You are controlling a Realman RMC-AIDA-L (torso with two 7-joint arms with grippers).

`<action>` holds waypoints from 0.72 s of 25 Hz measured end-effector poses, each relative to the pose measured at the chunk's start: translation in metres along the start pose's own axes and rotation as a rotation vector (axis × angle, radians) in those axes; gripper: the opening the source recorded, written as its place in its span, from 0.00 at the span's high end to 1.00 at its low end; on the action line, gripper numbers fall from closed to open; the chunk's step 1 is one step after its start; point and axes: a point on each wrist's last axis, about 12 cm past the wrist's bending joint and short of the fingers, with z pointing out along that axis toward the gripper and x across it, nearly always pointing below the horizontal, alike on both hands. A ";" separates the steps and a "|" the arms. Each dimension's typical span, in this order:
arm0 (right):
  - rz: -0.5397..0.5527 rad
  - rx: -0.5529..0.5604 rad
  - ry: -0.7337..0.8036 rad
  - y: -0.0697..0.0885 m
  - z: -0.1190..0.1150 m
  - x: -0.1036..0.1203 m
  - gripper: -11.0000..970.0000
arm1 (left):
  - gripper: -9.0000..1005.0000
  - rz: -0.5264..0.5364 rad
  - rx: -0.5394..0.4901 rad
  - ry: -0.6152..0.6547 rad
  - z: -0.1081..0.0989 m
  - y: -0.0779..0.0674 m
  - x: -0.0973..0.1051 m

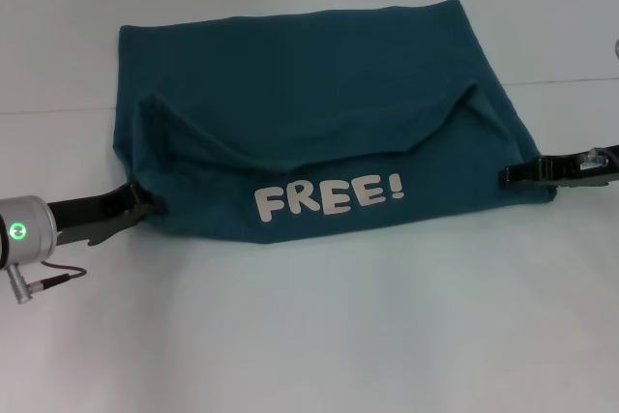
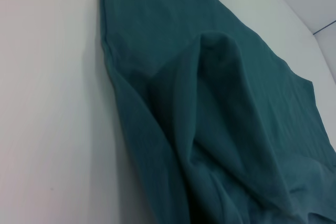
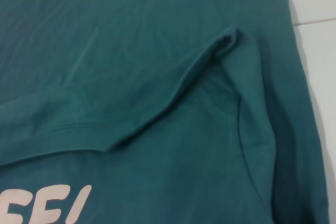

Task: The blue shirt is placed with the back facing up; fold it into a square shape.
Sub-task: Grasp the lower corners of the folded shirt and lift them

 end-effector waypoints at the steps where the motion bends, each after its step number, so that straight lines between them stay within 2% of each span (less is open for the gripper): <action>1: 0.001 -0.002 0.000 0.000 0.000 0.000 0.21 | 0.98 0.000 0.000 -0.001 0.000 0.000 0.000; 7: 0.001 -0.006 -0.008 0.002 0.001 -0.001 0.29 | 0.98 0.000 0.000 -0.001 0.000 0.000 0.000; 12: -0.001 -0.003 -0.007 0.002 0.000 -0.002 0.51 | 0.98 0.000 -0.002 -0.003 -0.001 0.001 0.000; 18: 0.010 0.000 -0.002 -0.003 -0.003 0.000 0.65 | 0.98 0.002 -0.002 0.001 -0.001 0.001 -0.001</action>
